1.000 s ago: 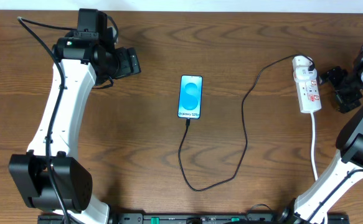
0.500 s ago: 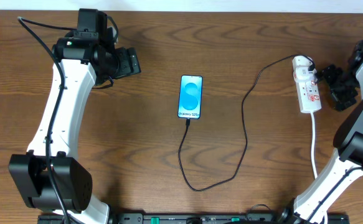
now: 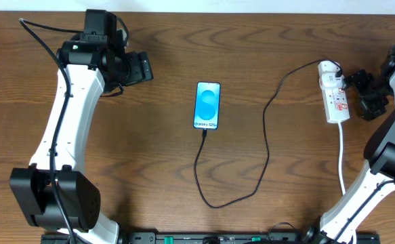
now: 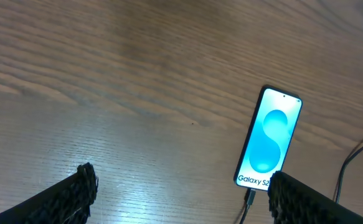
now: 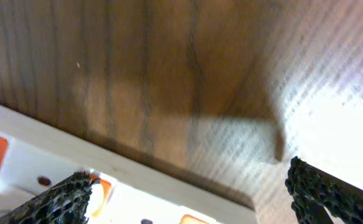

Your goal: Plug charger to phone and switch on socket

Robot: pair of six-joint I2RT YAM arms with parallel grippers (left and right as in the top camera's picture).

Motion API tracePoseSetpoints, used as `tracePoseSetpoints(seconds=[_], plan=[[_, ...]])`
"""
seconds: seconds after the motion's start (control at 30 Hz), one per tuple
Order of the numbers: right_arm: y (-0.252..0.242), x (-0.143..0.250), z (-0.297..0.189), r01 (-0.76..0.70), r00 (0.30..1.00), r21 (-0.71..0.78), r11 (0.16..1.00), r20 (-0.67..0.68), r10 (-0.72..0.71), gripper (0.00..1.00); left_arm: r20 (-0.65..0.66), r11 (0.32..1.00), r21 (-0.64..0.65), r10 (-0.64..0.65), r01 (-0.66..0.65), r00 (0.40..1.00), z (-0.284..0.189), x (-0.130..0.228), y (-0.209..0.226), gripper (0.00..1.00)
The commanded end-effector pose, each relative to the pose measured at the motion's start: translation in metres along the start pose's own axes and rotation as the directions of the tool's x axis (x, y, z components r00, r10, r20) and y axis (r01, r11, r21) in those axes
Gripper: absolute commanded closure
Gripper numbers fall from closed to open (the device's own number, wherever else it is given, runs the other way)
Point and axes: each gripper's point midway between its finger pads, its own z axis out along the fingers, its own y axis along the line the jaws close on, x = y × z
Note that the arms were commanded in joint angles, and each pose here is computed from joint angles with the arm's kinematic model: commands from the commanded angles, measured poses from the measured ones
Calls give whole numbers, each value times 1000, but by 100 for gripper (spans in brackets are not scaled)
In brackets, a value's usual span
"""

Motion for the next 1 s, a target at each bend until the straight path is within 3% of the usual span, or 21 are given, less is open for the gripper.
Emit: tracePoseSetpoints(seconds=[0.0,0.73,0.97], plan=[[-7,27,24,43,993,40,998,-112,-38,1,-3,1000,-15,-4,4,1000,2,0,3,11],[2,38,22,39,985,-17,999,-168,-41,1,-3,1000,-15,-4,4,1000,2,0,3,11],[-6,36,-8,15,988,-11,1000,-152,-17,1,-3,1000,-15,-4,4,1000,2,0,3,11]])
